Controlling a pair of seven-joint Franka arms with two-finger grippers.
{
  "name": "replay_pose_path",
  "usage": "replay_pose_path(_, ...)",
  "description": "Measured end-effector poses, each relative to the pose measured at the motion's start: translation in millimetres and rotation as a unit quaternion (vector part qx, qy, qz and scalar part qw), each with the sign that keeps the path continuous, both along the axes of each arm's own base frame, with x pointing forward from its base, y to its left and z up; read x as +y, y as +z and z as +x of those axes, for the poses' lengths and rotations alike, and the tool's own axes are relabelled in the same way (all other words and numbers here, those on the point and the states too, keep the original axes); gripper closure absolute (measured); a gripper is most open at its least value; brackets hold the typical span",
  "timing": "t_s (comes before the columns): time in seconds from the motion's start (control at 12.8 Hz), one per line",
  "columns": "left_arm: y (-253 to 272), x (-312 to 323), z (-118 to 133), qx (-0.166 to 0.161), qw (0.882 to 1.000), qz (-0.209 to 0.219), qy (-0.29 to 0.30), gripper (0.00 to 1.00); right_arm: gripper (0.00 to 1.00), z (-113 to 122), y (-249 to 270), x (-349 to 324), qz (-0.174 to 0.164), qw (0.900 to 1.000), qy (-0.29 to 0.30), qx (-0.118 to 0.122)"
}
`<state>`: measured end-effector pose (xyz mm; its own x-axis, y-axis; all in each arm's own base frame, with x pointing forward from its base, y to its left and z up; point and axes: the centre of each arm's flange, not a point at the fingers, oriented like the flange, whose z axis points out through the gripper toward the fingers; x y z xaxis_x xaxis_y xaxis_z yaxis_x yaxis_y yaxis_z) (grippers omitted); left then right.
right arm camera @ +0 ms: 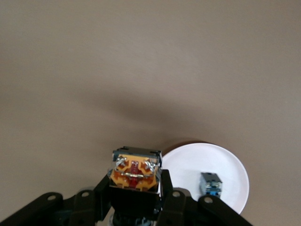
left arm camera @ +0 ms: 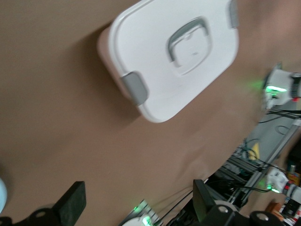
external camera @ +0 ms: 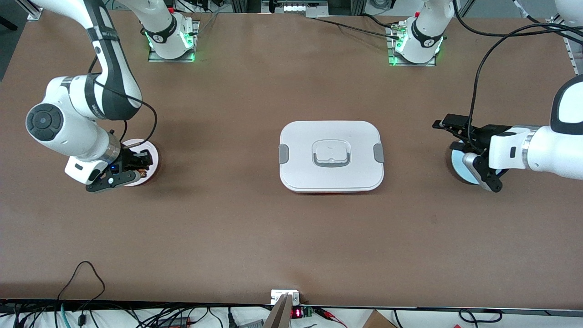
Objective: Transfer orange switch to right arm and place
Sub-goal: 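Lower the switch onto the white plate while the left gripper returns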
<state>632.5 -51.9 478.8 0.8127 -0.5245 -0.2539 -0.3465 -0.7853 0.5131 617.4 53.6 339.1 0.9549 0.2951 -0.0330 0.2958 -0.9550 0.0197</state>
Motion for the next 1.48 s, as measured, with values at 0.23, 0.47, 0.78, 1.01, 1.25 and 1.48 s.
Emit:
replay_pose_path(0.23,14.9,-17.0,-4.5,-0.008,0.990,0.133,0.036,0.00,0.58,-3.1,-46.0,-28.4,-0.007,1.000,-0.012,0.014)
replay_pose_path(0.47,46.8,-37.3,-14.6,-0.037,0.968,0.227,0.095,0.00,0.58,-12.3,-89.5,-42.1,-0.011,1.000,-0.021,0.016)
replay_pose_path(0.78,97.8,-27.1,-32.9,-0.098,0.943,0.275,0.159,0.00,0.58,-38.3,-126.1,-54.6,-0.014,0.999,-0.030,0.037)
replay_pose_path(1.01,118.1,18.2,-47.9,-0.171,0.925,0.235,0.244,0.00,0.58,-49.0,-136.9,-63.9,-0.014,0.998,-0.038,0.050)
replay_pose_path(1.25,118.4,52.6,-69.2,-0.199,0.910,0.220,0.289,0.00,0.58,-52.9,-145.2,-66.3,-0.015,0.998,-0.040,0.052)
replay_pose_path(1.48,103.9,44.8,-70.7,-0.180,0.916,0.225,0.278,0.00,0.45,-53.2,-148.5,-66.1,-0.015,0.998,-0.040,0.053)
